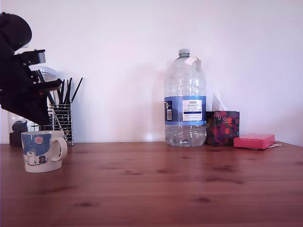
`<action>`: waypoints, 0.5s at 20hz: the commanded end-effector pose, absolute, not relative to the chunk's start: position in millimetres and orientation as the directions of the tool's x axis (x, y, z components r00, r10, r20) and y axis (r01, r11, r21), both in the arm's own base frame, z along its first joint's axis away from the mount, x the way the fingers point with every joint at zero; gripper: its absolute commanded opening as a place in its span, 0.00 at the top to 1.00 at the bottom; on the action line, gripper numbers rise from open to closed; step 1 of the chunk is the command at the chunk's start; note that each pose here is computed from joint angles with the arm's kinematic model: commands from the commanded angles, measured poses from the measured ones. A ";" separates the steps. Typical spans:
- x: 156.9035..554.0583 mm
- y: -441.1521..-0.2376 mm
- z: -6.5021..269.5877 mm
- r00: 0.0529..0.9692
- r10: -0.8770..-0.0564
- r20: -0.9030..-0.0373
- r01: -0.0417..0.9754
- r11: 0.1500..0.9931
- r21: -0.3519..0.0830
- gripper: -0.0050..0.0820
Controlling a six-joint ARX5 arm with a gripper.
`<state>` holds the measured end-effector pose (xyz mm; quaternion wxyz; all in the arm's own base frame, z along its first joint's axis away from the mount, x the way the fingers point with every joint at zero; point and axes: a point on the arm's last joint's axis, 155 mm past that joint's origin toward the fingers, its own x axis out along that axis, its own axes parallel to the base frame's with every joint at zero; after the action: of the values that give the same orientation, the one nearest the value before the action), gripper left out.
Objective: Pick up the coffee capsules from the table one by one and drop them inside the nearest coffee cup
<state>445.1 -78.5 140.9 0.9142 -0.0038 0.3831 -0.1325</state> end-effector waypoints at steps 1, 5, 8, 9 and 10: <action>441.4 -88.6 164.5 0.705 -0.269 -0.656 0.273 0.957 -0.099 0.96; 421.1 -100.2 190.4 0.752 -0.300 -0.587 0.311 0.946 -0.086 0.96; 397.8 -103.3 200.3 0.794 -0.321 -0.516 0.333 0.940 -0.072 0.96; 389.4 -102.5 201.0 0.806 -0.327 -0.493 0.333 0.940 -0.079 0.96; 380.6 -101.6 201.5 0.820 -0.334 -0.466 0.329 0.940 -0.094 0.96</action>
<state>384.9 -102.6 201.9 0.9515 0.0011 0.2542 -0.1736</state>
